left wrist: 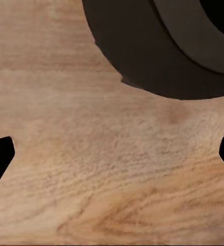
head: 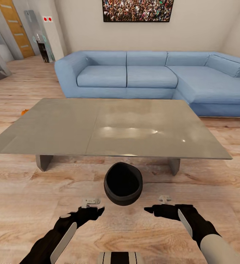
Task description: Place each of the two pumpkins and all three candles from the living room inside a cabinet in the living room (use any cabinet), then make sure every cabinet is closed, and position the cauldron so it is next to a table in the living room.
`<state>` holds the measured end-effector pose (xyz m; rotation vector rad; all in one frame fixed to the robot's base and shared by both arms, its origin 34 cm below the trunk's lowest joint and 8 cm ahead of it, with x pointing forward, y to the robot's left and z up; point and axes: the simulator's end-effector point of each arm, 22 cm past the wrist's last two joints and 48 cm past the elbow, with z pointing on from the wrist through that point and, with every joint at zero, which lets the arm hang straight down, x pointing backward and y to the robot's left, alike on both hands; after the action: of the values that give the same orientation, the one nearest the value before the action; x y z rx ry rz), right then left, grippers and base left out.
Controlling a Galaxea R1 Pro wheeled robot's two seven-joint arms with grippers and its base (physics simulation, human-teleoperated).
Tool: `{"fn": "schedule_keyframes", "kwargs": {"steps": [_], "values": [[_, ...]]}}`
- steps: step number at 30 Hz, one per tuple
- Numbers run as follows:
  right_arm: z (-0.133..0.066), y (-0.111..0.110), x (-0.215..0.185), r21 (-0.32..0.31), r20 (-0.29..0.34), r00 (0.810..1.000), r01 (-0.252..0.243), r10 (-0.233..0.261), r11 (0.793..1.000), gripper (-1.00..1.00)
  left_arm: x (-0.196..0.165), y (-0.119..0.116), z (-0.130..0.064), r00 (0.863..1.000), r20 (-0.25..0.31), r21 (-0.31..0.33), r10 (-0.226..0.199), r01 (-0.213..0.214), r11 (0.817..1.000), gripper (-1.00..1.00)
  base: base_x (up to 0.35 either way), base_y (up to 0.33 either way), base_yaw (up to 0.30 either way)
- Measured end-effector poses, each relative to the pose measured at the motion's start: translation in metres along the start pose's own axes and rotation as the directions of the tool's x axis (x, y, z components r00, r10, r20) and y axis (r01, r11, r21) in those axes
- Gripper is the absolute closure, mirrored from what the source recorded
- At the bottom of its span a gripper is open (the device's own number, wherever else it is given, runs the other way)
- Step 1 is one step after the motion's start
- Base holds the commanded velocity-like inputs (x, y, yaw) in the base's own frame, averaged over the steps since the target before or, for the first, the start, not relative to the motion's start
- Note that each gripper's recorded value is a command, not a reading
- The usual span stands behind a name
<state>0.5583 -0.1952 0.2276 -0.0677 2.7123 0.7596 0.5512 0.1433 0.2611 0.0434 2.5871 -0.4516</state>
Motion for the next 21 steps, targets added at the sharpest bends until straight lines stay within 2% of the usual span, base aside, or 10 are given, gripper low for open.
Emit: {"fn": "schedule_keyframes", "kwargs": {"steps": [7, 12, 13, 16, 19, 21], "values": [[-0.008, -0.006, 0.004, 0.018, -0.007, 1.0, -0.006, 0.006, 1.0, -1.0, 0.027, 0.015, 0.001, 0.998, -0.059, -0.039, -0.012, 0.01, 0.999, -1.0, -0.007, 0.0, 0.0], [-0.021, -0.026, 0.014, 0.053, -0.023, 1.0, -0.017, 0.018, 0.998, -1.0, 0.029, 0.02, -0.003, 0.998, -0.065, -0.054, -0.011, 0.007, 0.999, -1.0, 0.0, 0.0, 0.0], [-0.018, -0.025, 0.021, 0.056, -0.035, 0.999, -0.011, 0.013, 0.998, -1.0, 0.034, 0.018, -0.002, 0.997, -0.07, -0.056, -0.017, 0.013, 0.998, -1.0, 0.0, 0.0, 0.0], [-0.016, -0.027, 0.014, 0.074, -0.027, 1.0, 0.006, -0.004, 0.997, -1.0, 0.05, 0.018, 0.0, 0.996, -0.082, -0.071, -0.031, 0.025, 0.997, -1.0, 0.0, 0.0, 0.0], [-0.024, -0.032, -0.004, 0.079, -0.007, 1.0, 0.009, -0.008, 0.997, -1.0, 0.055, 0.023, -0.005, 0.996, -0.088, -0.066, -0.021, 0.015, 0.998, -1.0, 0.0, 0.0, 0.0], [-0.028, -0.036, -0.006, 0.081, -0.017, 1.0, 0.013, -0.012, 0.997, -1.0, 0.061, 0.025, -0.008, 0.995, -0.101, -0.066, -0.017, 0.011, 0.998, -1.0, 0.0, 0.0, 0.0]]}}
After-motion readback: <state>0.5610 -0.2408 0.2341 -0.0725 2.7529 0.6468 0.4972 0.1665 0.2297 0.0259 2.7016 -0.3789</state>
